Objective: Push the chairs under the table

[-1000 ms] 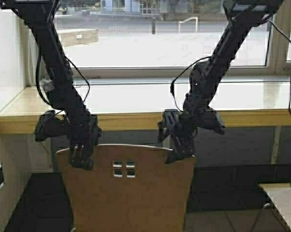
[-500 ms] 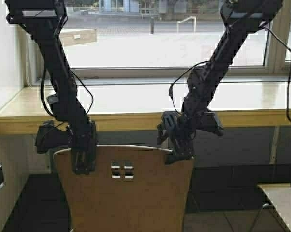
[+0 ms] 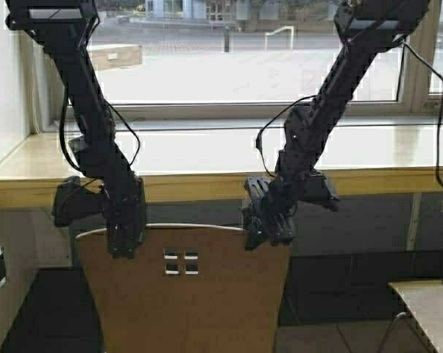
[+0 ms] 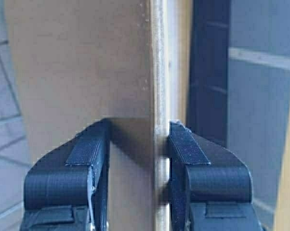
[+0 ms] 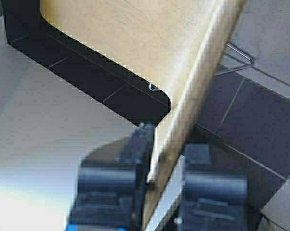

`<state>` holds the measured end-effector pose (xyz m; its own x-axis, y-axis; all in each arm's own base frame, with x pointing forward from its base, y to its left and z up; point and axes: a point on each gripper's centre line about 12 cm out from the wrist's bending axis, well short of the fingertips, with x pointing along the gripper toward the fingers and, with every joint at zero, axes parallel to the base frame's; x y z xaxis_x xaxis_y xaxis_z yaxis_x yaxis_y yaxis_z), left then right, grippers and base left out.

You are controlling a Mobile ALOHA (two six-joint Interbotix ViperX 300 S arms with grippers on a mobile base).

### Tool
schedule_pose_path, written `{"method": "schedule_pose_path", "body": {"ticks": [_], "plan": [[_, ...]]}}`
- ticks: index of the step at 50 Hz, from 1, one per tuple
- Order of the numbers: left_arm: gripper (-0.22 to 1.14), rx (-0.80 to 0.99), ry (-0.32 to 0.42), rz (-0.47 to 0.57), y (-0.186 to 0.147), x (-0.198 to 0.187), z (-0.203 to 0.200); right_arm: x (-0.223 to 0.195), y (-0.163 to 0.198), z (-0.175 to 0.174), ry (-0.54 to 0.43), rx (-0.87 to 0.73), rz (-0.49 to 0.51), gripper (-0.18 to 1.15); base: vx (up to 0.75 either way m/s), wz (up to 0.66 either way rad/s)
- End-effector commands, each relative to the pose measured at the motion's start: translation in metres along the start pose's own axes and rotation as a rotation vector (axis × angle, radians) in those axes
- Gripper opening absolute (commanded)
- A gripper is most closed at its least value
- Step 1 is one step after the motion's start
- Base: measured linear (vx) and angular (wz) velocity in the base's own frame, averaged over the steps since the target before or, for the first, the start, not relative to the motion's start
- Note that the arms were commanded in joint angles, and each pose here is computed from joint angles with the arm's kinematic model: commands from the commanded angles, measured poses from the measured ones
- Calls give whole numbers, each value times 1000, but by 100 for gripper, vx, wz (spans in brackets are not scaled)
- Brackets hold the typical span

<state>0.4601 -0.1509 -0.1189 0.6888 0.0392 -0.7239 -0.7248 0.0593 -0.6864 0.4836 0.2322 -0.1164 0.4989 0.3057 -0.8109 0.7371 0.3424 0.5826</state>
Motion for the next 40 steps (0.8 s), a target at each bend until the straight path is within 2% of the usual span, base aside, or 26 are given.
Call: {"method": "schedule_pose_path", "body": {"ticks": [1, 40], "plan": [[22, -21, 7, -8, -5, -1, -3, -11, 24, 2, -5, -23, 49, 5, 4, 0], [22, -16, 0, -17, -5, -1, -2, -10, 14, 6, -19, -42, 26, 5, 15, 5]]}}
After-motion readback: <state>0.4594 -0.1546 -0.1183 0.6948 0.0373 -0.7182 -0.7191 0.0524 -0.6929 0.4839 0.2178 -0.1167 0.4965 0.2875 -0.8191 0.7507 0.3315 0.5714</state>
